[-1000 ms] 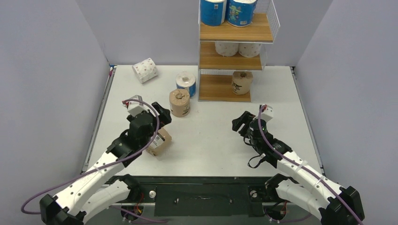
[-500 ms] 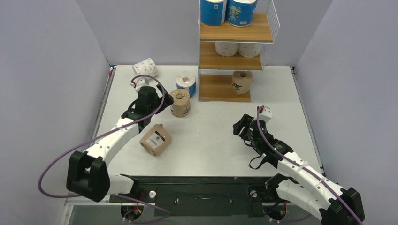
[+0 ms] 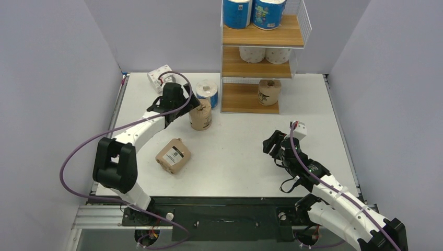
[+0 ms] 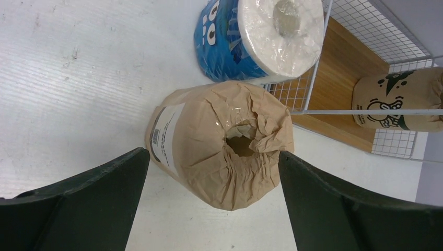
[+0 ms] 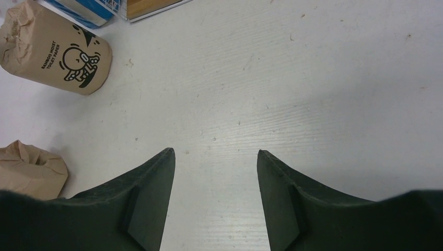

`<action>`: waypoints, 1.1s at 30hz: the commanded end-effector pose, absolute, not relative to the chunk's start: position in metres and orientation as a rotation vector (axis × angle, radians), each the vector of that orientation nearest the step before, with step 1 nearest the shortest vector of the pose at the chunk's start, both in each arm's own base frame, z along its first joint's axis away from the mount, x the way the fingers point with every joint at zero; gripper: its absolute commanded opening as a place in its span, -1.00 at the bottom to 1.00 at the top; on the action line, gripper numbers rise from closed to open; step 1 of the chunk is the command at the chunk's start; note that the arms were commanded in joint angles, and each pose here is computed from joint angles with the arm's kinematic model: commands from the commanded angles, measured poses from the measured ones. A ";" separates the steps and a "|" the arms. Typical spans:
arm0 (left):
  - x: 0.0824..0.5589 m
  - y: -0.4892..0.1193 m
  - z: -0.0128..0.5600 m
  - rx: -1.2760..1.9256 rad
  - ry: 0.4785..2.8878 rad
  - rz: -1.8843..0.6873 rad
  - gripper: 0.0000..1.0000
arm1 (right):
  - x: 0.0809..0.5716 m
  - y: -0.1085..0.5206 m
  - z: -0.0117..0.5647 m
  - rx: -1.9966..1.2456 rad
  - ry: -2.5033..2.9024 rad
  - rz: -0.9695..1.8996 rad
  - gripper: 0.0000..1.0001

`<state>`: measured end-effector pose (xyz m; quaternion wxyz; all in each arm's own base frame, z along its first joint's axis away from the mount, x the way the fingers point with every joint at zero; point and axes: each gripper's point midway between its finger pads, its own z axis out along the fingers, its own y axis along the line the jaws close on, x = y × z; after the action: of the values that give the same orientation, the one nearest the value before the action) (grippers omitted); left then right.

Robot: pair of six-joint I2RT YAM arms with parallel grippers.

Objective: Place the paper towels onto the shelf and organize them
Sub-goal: Pick up the paper towel from the center of the board.

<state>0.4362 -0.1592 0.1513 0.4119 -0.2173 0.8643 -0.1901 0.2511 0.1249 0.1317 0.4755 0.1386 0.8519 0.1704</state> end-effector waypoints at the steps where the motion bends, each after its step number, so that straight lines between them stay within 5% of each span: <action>1: 0.447 -0.162 0.151 -0.508 2.195 -0.461 0.85 | 0.252 0.118 0.133 0.345 2.060 0.377 0.09; 21: 0.450 -0.172 0.108 -0.508 2.296 -0.468 0.41 | 0.258 0.119 0.138 0.341 2.068 0.350 0.07; 33: 0.438 -0.180 0.124 -0.477 2.273 -0.549 -0.25 | 0.257 0.116 0.144 0.343 2.061 0.342 0.06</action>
<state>0.4392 -0.1723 0.0992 0.3499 -0.1979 0.8973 -0.1822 0.2496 0.1177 0.1192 0.4646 0.1338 0.8642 0.1395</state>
